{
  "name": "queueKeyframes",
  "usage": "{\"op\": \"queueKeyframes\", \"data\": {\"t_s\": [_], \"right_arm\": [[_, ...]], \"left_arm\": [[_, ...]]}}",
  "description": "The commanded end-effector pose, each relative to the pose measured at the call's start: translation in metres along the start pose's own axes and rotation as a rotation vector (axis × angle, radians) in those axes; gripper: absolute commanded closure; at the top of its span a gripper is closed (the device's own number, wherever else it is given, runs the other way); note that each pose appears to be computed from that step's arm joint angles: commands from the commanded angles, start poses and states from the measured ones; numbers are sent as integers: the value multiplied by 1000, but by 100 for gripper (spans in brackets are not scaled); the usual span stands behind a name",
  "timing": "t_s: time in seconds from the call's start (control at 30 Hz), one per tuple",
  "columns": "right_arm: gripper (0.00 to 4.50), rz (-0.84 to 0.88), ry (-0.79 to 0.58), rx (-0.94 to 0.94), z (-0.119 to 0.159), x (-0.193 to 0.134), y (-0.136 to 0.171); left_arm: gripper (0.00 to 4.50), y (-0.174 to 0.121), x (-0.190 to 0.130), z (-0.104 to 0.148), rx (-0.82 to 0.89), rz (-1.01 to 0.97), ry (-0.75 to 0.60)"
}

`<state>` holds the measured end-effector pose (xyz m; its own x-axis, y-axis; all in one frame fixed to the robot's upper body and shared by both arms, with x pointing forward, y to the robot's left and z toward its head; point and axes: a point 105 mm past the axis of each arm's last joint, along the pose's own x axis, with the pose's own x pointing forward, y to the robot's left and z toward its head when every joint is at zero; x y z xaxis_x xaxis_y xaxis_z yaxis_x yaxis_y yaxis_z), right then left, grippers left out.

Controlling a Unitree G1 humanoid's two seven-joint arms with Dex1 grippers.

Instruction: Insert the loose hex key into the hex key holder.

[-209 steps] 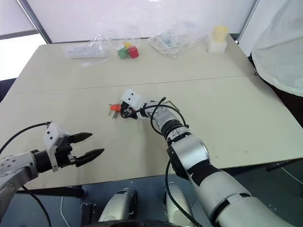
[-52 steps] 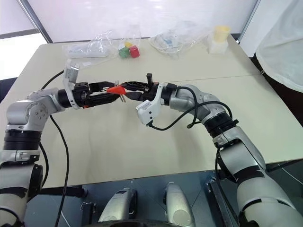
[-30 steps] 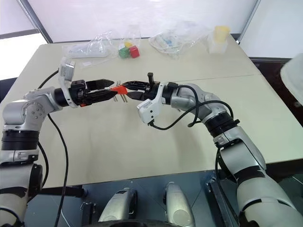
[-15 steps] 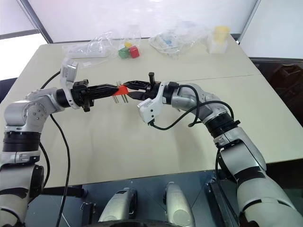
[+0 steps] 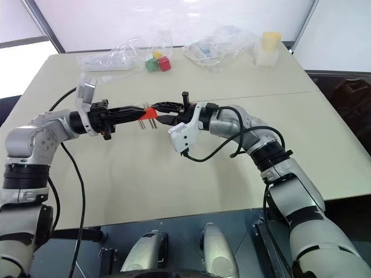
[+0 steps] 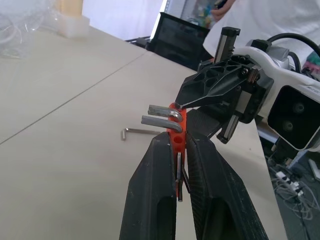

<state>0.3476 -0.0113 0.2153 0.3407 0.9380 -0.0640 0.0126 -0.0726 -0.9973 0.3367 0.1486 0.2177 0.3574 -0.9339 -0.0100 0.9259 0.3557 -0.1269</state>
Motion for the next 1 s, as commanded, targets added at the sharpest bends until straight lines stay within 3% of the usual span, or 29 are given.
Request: {"op": "queueKeyframes", "data": {"t_s": [0.03, 0.17, 0.3, 1.0], "right_arm": [[350, -110, -16, -34, 5, -2, -32], [350, -107, -13, -34, 5, -3, -32], [350, -105, -9, -29, 5, -3, -31], [350, -83, -6, -18, 5, -2, -26]], "left_arm": [[436, -2, 4, 2, 28, 4, 0], [436, 1, 6, 2, -14, 18, -12], [276, 0, 6, 0, 32, 16, 1], [276, 1, 7, 17, 15, 21, -91]]}}
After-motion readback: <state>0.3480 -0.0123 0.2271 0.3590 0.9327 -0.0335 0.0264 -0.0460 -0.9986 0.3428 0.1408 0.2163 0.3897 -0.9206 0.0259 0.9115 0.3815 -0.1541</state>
